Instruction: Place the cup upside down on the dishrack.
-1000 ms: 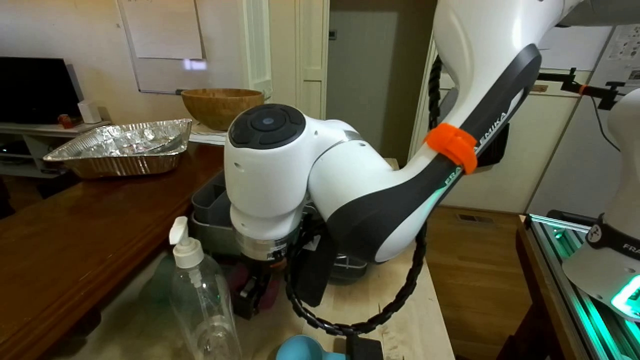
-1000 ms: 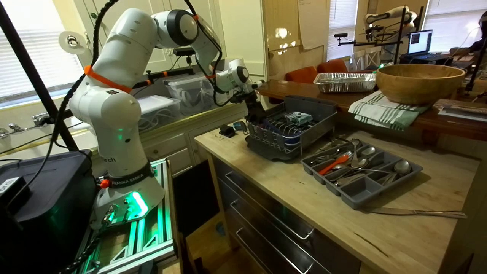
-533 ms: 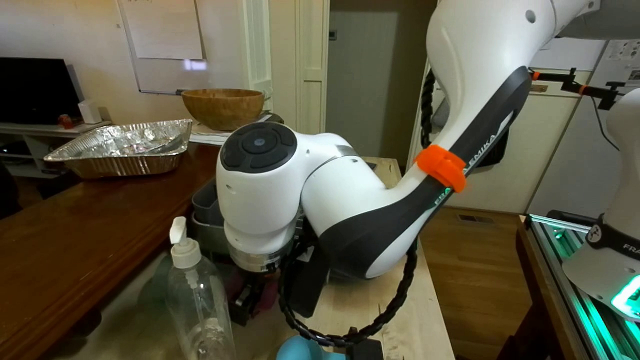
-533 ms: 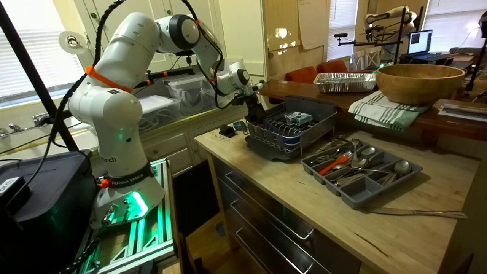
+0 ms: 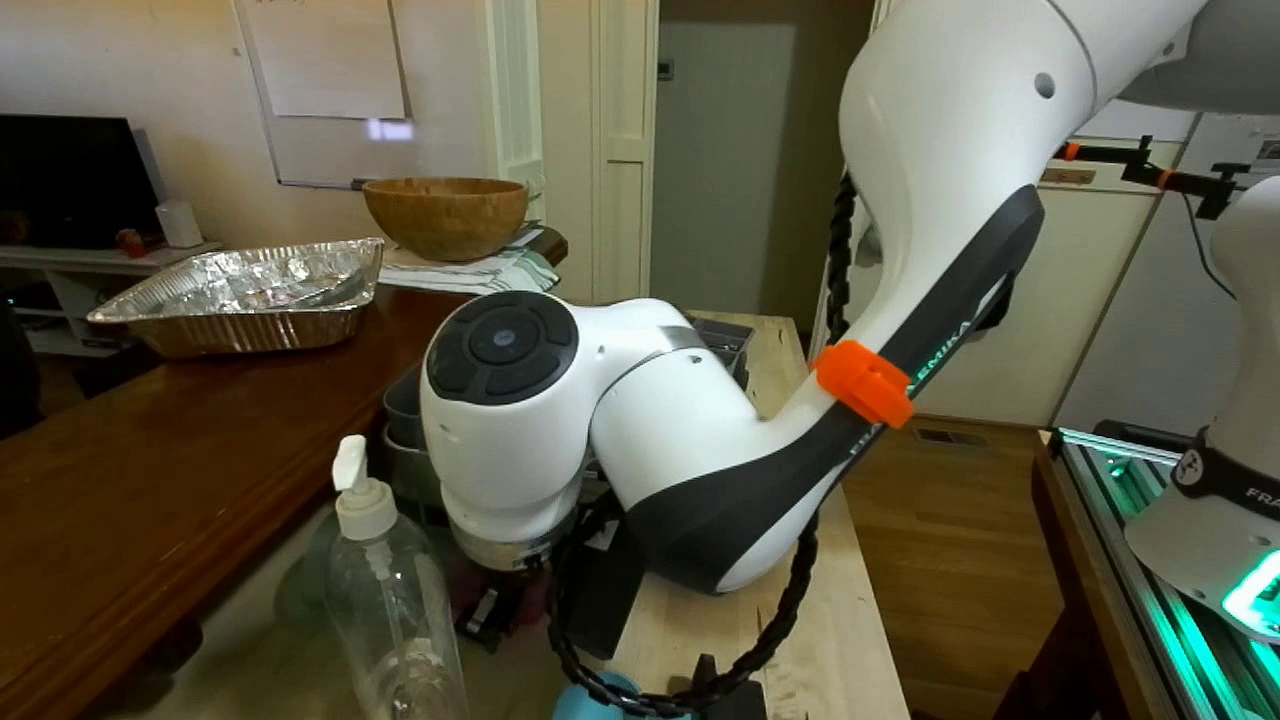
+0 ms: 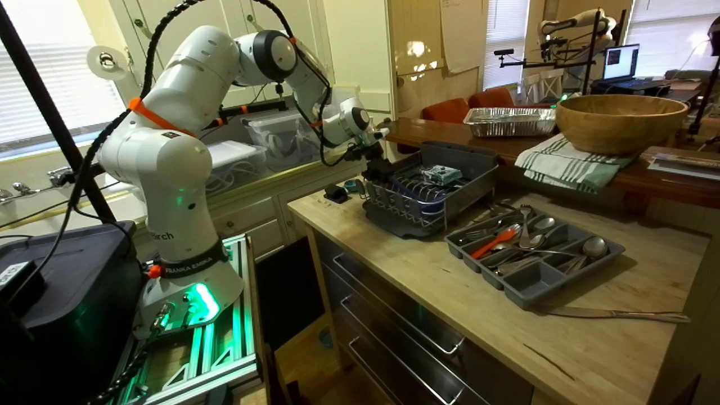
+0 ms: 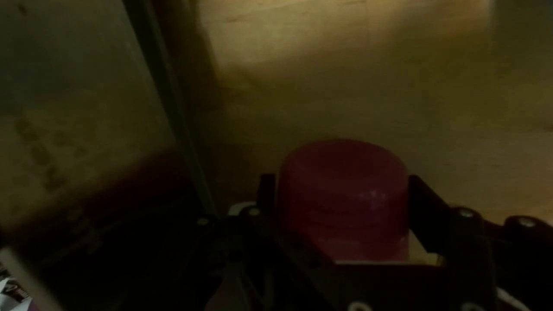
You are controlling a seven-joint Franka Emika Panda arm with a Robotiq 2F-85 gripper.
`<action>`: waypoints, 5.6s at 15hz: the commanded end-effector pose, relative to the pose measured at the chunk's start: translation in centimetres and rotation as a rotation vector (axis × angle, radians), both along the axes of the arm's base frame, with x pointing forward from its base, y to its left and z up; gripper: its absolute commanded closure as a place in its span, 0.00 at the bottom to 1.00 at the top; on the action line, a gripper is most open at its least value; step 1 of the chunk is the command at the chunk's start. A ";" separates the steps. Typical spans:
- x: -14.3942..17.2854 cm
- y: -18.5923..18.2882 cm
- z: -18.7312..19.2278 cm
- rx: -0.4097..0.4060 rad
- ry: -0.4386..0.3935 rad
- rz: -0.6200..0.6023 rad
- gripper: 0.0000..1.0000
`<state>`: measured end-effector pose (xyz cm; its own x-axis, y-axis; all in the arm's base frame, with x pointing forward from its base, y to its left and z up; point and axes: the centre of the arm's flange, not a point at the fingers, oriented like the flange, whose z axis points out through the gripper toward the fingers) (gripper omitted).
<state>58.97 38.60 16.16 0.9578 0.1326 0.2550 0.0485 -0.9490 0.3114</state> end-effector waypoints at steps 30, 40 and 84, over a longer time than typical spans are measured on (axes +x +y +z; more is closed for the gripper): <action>-8.9 -11.4 21.9 0.187 0.092 0.031 0.55; -11.5 -24.3 22.9 0.096 0.214 -0.253 0.55; 9.7 -30.1 16.0 0.111 0.260 -0.131 0.55</action>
<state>64.40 8.65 33.31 0.9986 -0.0136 0.0510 -0.0223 -0.9842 0.1757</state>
